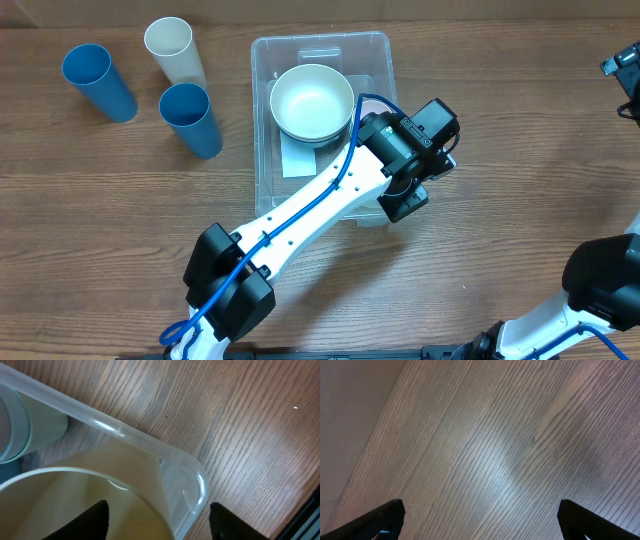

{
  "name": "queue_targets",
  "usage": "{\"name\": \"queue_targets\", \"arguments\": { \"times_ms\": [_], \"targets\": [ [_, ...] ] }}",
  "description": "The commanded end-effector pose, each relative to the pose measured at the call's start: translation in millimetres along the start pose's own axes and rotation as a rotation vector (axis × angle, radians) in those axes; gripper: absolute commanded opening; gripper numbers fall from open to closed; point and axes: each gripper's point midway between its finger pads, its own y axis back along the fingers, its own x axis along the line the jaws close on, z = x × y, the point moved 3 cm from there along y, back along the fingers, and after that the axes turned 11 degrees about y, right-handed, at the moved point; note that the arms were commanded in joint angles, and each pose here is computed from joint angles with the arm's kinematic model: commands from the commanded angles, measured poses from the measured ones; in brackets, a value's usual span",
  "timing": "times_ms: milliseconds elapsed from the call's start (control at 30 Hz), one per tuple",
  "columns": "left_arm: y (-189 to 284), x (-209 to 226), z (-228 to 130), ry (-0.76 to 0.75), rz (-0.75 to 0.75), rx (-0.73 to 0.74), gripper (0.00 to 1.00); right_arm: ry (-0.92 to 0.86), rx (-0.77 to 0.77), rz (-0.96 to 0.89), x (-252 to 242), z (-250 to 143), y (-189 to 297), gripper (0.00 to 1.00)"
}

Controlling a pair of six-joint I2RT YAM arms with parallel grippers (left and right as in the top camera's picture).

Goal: Pack container
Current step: 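Carry the cream cup over the bin and set it in the front-right corner, then move the left gripper to the second cream cup and grasp it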

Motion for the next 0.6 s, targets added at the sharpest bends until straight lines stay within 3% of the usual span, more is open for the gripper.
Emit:
{"name": "queue_targets", "arguments": {
  "times_ms": [0,200,267,300,400,567],
  "targets": [
    [20,6,17,-0.004,0.055,-0.078,0.68,-0.011,-0.05,0.013,1,8,17,1.0],
    [74,9,46,0.003,0.072,-0.243,0.74,-0.011,-0.05,0.013,1,8,17,1.0],
    [101,19,52,0.025,0.102,-0.3,0.85,-0.011,-0.05,0.013,1,8,17,1.0],
    [116,34,53,0.069,0.148,-0.333,0.96,-0.011,-0.05,0.013,1,8,17,1.0],
    [146,86,49,0.265,0.23,-0.394,1.0,-0.011,-0.05,0.013,1,8,17,1.0],
    [190,235,10,0.765,0.32,-0.519,1.0,-0.011,-0.05,0.013,1,8,17,1.0]
  ]
}}
